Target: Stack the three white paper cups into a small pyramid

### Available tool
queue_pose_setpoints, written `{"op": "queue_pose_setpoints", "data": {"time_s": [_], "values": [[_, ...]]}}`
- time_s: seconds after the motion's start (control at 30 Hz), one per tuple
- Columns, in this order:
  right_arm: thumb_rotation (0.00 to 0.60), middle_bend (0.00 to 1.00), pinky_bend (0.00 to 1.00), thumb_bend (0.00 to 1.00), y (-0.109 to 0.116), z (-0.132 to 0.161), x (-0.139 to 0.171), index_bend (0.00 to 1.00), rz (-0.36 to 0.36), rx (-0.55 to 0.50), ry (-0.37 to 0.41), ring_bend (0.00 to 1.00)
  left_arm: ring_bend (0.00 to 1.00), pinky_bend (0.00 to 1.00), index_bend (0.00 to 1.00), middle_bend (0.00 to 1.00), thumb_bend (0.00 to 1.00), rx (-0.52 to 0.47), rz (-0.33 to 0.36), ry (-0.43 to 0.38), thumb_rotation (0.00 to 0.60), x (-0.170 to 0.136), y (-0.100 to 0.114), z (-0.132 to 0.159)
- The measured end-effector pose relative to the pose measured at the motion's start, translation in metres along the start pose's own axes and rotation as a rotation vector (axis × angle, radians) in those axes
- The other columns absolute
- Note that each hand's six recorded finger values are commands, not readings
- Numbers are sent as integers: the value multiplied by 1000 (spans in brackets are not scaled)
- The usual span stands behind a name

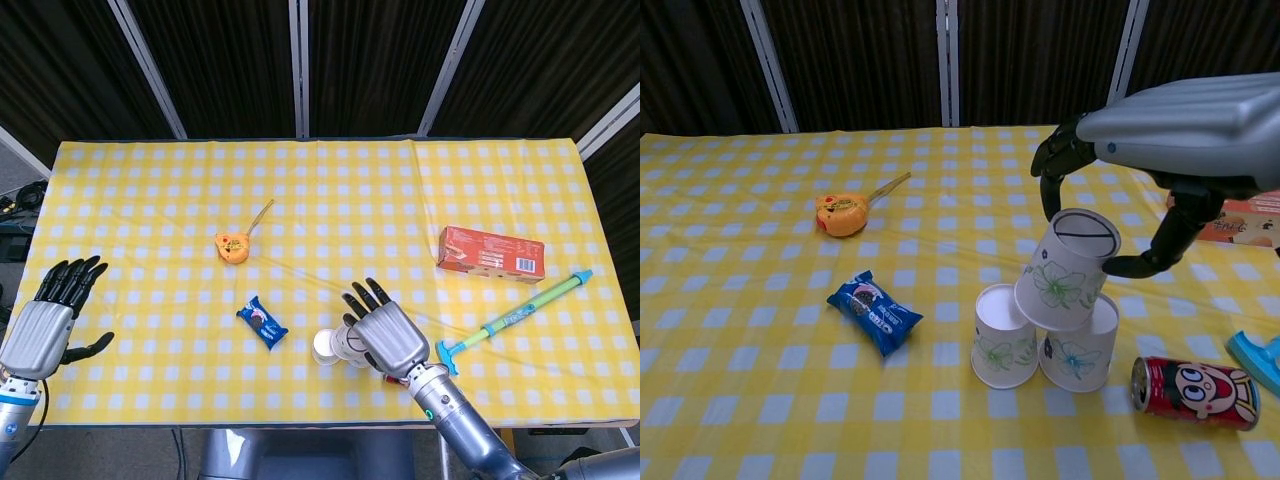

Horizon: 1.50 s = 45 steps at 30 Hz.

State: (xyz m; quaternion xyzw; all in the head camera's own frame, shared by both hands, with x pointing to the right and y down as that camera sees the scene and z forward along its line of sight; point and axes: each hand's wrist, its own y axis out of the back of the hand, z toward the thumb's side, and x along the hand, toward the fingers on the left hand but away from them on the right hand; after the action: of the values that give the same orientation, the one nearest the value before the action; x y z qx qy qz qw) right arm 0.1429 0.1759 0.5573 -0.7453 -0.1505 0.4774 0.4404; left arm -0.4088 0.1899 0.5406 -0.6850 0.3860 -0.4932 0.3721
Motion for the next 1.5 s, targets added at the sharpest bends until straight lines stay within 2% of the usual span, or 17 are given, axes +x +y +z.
{"op": "queue_pose_setpoints", "data": {"time_s": [0.17,0.47,0.63,0.83,1.07,1.27,1.4,1.5], "values": [[600,103,0,238,-3,2,-2,517,0,-7,3,0,0,0,0,0,223,-2,0,-1,600,0,1,0],[600,1,0,183,-5,6,-4,342,0,6,12,0,0,0,0,0,222,-6,0,5,600,0,1,-2],[600,0,0,166,-4,8,-1,243,7,21,13,0,0,0,0,0,222,-7,4,9,600,0,3,-3],[600,0,0,162,1,2,4,212,-5,36,-14,0,0,0,0,0,222,-7,7,10,600,0,4,-3],[600,0,0,161,19,-30,15,177,-74,58,-113,0,0,0,0,0,223,-8,8,15,600,-1,4,-5],[600,0,0,160,30,-65,31,93,-144,14,-215,0,0,0,0,0,222,-4,7,14,600,-1,3,-5],[600,0,0,159,29,-93,46,13,-200,-28,-283,0,0,0,0,0,215,6,4,13,600,-2,1,-4],[600,0,0,152,21,-120,62,0,-254,-56,-344,0,0,0,0,0,204,15,0,13,600,-3,-1,-4]]}}
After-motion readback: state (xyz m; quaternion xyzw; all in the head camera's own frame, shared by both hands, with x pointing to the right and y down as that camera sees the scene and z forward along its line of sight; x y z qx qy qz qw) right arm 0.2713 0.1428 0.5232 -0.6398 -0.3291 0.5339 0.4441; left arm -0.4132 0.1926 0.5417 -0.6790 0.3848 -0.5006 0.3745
